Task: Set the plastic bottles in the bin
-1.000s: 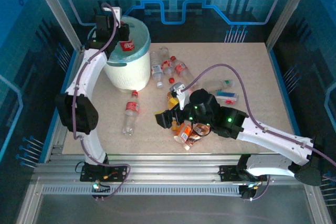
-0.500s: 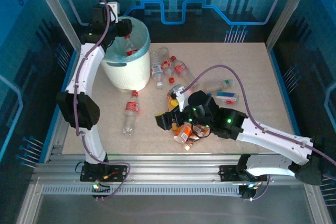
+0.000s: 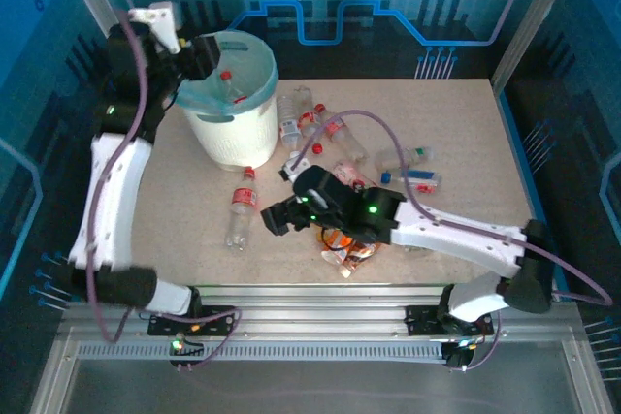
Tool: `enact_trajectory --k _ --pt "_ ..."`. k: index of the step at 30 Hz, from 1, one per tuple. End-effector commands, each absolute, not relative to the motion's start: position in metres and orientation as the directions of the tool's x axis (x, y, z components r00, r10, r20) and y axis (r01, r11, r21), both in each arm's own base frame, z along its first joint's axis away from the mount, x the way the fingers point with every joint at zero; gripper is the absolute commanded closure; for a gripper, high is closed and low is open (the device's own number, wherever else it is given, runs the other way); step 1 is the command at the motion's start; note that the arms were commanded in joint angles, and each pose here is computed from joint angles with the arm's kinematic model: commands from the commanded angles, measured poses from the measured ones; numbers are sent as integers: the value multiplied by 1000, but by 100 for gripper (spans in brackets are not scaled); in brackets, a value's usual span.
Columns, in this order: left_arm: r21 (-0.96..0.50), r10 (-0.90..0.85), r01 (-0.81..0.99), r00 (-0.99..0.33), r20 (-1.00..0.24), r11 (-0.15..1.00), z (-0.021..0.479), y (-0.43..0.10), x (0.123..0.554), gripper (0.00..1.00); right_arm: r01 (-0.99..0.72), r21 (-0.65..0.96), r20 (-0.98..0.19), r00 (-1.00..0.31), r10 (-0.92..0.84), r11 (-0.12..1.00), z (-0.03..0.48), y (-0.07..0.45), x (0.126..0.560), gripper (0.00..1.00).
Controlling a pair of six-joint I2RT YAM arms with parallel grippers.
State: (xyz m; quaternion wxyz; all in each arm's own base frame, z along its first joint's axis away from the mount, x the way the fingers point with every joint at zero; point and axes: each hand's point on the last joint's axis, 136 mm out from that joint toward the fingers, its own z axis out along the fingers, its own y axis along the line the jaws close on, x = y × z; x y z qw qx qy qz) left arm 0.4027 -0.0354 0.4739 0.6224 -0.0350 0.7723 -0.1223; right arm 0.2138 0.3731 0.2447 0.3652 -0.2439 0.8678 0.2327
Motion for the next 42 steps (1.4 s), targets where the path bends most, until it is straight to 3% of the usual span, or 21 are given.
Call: enact_trajectory --k 1,6,14,23,28,34,42 --pt "-202 -178 85 -224 -958 976 453 -29 359 31 -520 192 -704 -664 -252 832 225 387 220 1" --pt "-133 -111 75 -239 -965 988 383 -22 277 13 -525 182 -618 -718 -319 831 182 431 223 0" --pt "-215 -206 -1 -283 -937 977 282 -12 207 2 -546 186 -474 -778 -411 817 112 482 220 0" --pt "-183 -260 -255 -312 -914 949 247 29 202 1 -499 153 -385 -825 -414 853 51 496 233 0" --pt "-184 -269 -262 -336 -903 947 241 28 205 1 -450 200 -305 -873 -381 870 20 492 235 9" --pt "-178 -266 -267 -344 -901 947 238 29 206 1 -426 236 -317 -883 -346 873 22 483 237 23" --pt "-173 -270 -281 -357 -894 944 236 31 206 1 -417 260 -373 -875 -308 871 43 467 240 33"
